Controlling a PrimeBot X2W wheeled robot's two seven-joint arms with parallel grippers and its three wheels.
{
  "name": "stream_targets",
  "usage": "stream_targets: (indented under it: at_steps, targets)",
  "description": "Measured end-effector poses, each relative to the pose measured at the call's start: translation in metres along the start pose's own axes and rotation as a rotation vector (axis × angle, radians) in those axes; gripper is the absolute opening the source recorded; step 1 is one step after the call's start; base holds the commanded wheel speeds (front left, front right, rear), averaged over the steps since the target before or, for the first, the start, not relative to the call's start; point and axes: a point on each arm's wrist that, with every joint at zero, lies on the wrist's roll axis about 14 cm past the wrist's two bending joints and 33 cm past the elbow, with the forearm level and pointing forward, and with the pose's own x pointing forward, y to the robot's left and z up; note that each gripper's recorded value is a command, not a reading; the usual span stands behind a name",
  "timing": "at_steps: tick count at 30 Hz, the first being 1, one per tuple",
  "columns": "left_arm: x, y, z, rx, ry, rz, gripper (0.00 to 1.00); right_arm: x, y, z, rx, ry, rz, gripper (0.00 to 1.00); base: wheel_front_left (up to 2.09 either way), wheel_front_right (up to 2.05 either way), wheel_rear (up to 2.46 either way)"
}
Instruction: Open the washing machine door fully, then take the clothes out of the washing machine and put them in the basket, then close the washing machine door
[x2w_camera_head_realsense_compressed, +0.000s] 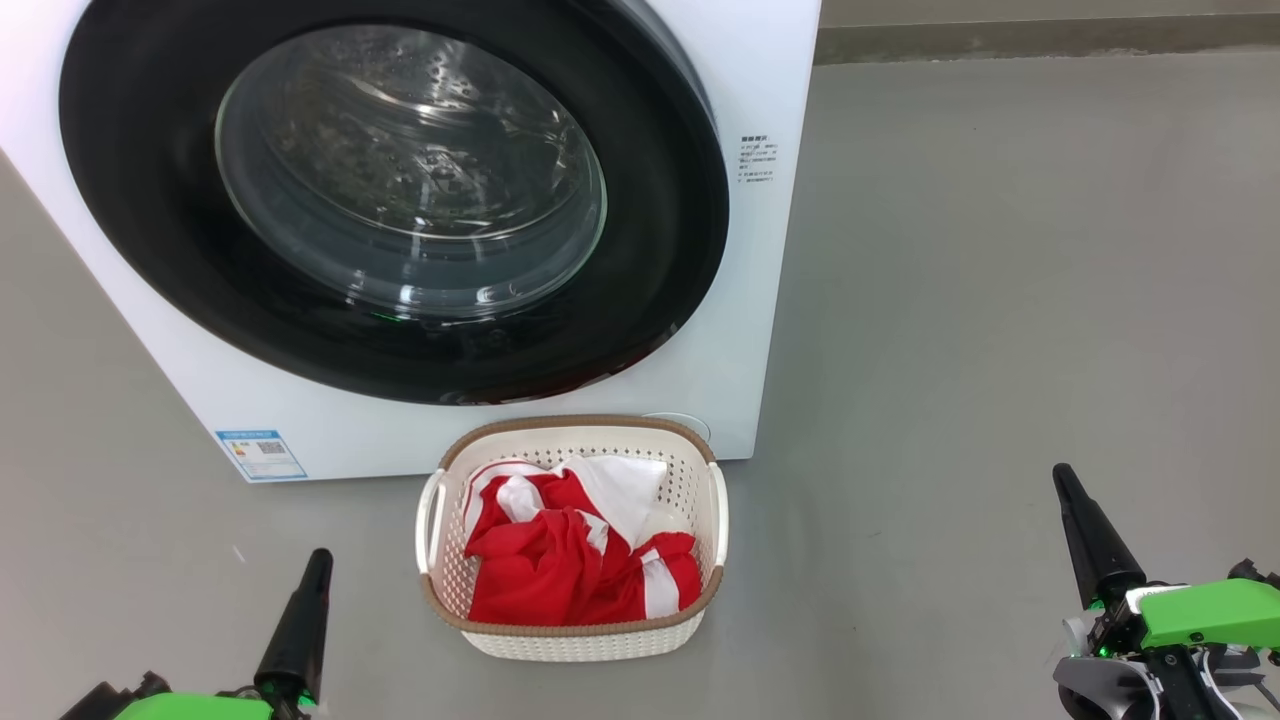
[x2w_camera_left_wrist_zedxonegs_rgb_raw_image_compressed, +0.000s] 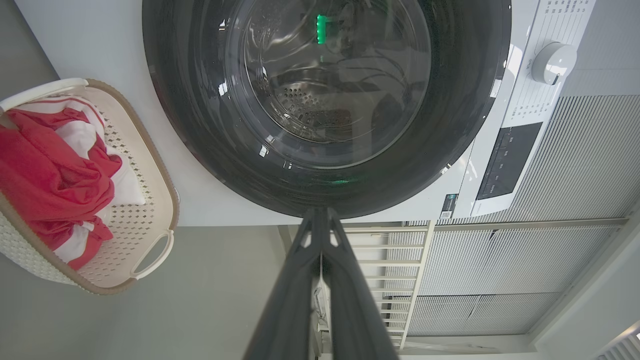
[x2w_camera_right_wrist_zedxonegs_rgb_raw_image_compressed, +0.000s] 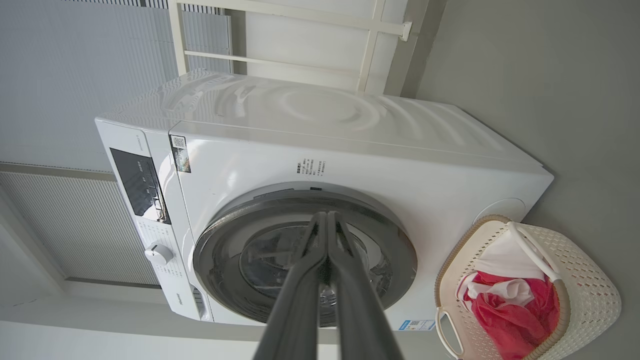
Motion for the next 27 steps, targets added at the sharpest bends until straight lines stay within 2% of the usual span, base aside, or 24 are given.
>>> stream_targets:
  at_steps: [27]
  targets:
    - [0.0000, -0.0001, 0.0001, 0.000, 0.000, 0.000, 0.00, -0.0001, 0.0000, 0.0002, 0.001, 0.000, 0.000, 0.00, 0.00, 0.00, 0.00]
